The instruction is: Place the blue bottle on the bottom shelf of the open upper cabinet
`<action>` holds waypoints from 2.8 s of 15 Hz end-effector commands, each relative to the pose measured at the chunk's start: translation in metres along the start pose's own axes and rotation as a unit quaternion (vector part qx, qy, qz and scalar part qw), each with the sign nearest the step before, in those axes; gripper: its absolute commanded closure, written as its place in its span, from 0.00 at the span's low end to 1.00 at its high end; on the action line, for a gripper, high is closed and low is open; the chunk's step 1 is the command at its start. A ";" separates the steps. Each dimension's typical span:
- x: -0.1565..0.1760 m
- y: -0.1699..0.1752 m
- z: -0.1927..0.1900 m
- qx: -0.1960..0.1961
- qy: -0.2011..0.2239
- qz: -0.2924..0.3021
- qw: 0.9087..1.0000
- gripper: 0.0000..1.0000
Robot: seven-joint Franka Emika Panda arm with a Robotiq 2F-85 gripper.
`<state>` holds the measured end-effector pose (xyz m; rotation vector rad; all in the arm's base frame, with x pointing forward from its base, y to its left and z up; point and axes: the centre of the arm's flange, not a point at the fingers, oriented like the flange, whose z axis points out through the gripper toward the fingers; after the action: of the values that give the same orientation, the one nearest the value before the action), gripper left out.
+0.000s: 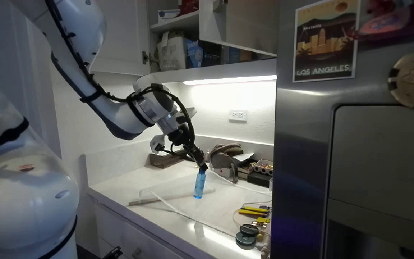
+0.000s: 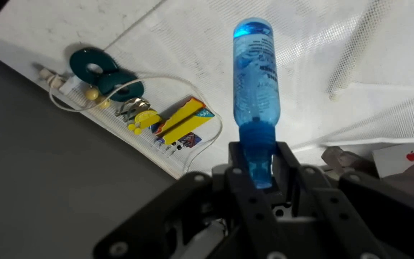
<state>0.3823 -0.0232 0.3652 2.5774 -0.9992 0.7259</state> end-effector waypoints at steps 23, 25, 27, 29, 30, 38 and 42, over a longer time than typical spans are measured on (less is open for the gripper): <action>-0.063 -0.018 0.051 -0.058 0.105 0.125 0.985 0.94; -0.065 -0.018 0.054 -0.060 0.100 0.123 0.985 0.94; -0.064 -0.019 0.054 -0.061 0.100 0.123 0.985 0.94; -0.064 -0.019 0.054 -0.062 0.098 0.124 0.985 0.94; -0.064 -0.019 0.055 -0.062 0.096 0.123 0.986 0.94; -0.064 -0.016 0.059 -0.068 0.083 0.122 0.987 0.05; -0.057 -0.014 0.058 -0.055 0.051 0.091 0.993 0.00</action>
<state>0.3719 -0.0014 0.2787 2.2919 -1.2467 0.8623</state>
